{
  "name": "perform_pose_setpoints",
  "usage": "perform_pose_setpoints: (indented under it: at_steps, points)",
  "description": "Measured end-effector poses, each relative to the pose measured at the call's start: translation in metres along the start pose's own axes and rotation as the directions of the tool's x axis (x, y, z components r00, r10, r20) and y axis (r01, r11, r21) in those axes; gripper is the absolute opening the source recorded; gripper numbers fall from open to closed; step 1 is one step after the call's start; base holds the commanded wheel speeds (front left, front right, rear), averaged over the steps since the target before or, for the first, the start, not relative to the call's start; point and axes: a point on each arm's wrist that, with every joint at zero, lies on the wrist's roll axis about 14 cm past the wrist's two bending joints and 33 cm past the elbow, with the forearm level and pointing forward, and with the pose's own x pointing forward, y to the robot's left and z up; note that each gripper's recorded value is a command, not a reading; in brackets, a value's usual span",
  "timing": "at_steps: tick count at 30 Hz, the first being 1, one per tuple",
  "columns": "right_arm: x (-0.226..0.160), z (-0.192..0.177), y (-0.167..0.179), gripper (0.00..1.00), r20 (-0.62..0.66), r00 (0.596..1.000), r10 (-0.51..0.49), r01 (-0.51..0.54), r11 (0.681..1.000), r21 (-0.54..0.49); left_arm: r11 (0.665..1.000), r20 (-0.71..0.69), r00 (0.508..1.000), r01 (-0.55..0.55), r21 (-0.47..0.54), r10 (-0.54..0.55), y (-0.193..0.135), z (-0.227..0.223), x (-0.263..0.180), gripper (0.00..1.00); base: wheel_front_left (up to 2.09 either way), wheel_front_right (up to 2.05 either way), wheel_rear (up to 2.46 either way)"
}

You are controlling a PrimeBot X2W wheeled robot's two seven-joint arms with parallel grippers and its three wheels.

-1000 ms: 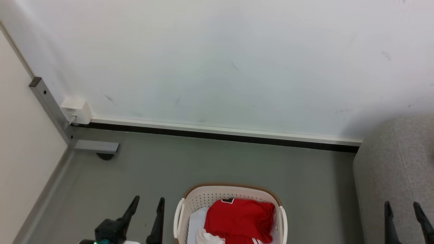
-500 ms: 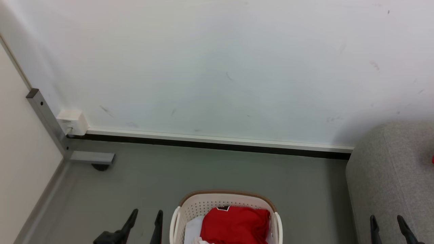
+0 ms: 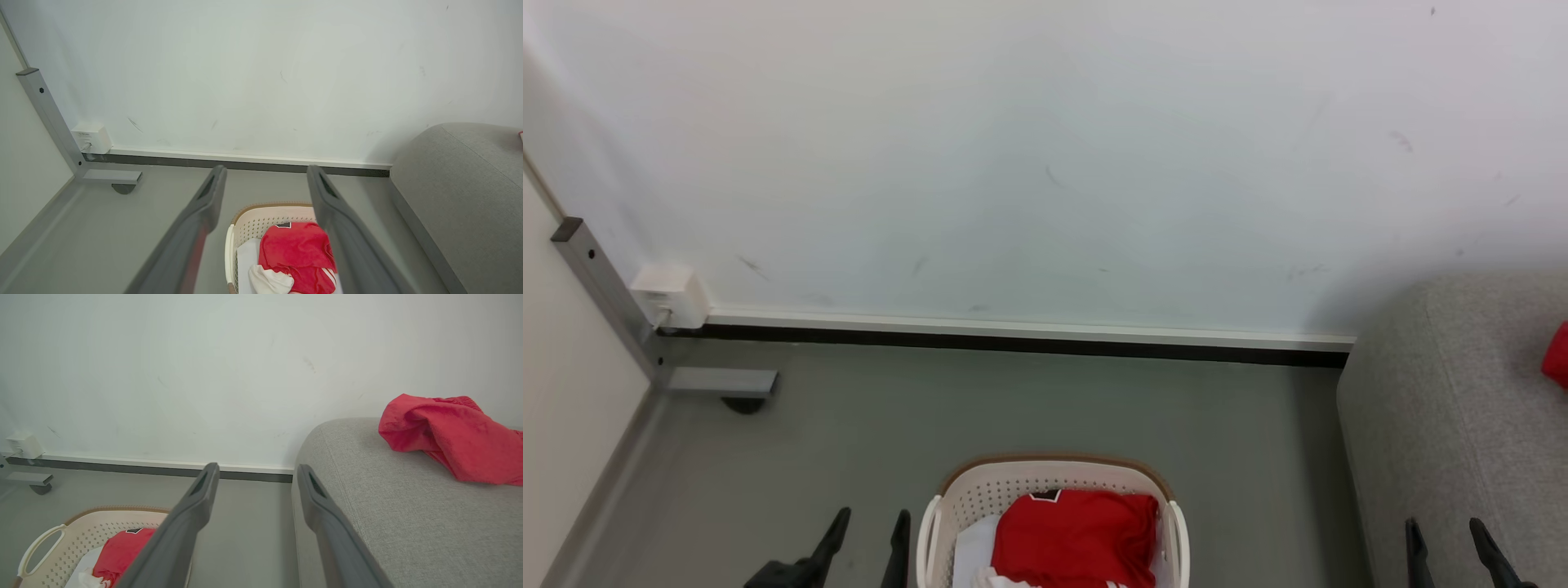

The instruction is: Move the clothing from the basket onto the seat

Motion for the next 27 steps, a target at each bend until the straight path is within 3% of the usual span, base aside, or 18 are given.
perform_pose_setpoints:
  at_steps: [15,21,27]
  points:
    - [-0.005,0.019,-0.024,1.00,0.061,0.995,-0.076,0.077,0.997,-0.009,0.991,-0.049,0.990,0.137,0.013,-0.136,-0.040,-0.013,0.030,1.00,0.00,0.00,0.00]
    - [0.006,0.031,-0.030,1.00,0.090,0.992,-0.090,0.092,0.995,-0.026,0.971,-0.128,0.964,0.236,0.021,-0.232,-0.069,-0.036,0.059,1.00,0.00,0.00,0.00]
    - [0.027,0.034,-0.039,1.00,0.095,0.989,-0.109,0.113,0.993,-0.037,0.933,-0.239,0.908,0.360,0.026,-0.344,-0.104,-0.066,0.098,1.00,0.00,0.00,0.00]
